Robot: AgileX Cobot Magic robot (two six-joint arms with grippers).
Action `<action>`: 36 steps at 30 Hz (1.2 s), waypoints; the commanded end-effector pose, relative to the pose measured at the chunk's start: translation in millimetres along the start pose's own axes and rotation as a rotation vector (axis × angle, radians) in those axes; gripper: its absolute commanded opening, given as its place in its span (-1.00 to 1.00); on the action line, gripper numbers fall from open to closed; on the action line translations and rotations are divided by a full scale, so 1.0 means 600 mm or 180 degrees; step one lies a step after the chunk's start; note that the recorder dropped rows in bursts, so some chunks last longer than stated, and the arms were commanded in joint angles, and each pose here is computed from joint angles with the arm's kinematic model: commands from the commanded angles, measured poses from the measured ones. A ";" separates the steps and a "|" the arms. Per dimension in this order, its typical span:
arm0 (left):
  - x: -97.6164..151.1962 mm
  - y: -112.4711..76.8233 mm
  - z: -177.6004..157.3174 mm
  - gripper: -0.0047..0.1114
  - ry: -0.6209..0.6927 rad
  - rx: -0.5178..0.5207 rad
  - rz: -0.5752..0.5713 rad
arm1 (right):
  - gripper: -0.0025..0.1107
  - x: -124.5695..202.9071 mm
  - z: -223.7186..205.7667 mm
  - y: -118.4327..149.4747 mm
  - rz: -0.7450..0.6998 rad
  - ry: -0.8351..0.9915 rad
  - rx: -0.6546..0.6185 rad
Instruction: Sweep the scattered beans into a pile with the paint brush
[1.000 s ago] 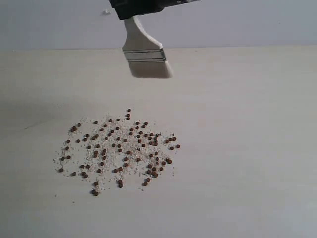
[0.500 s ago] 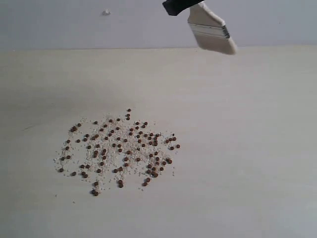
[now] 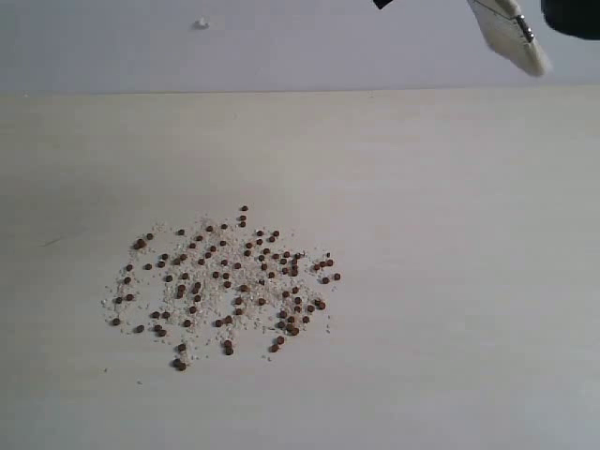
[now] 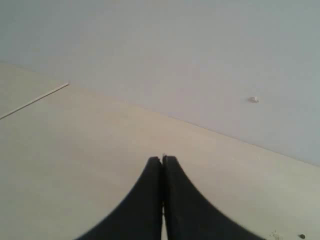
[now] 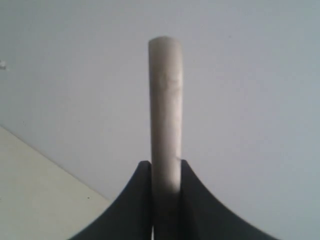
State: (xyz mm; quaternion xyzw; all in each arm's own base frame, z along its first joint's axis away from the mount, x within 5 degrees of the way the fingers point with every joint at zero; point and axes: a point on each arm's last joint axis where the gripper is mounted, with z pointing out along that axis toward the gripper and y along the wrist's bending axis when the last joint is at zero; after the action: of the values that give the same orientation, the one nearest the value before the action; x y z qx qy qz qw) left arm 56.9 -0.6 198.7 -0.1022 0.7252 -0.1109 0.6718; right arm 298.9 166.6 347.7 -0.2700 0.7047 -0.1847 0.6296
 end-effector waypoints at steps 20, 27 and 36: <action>0.000 -0.001 -0.001 -0.92 -0.0001 0.0022 -0.0121 | -0.96 -0.023 -0.027 0.046 0.0488 -0.0101 -0.0519; 0.000 -0.001 -0.001 -0.92 -0.0001 0.0022 -0.0121 | -0.96 -0.015 -0.023 0.066 -0.0116 -0.0216 -0.1286; 0.000 -0.001 -0.001 -0.92 -0.0001 0.0022 -0.0121 | -0.96 0.039 0.019 0.070 -0.0011 0.0077 -0.1701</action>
State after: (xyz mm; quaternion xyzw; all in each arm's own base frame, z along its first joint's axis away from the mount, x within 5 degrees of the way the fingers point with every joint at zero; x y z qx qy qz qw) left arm 56.8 -0.6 198.4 -0.1126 0.7248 -0.1201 0.6690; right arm 293.8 196.0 308.4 -0.4677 0.7057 -0.0177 0.5319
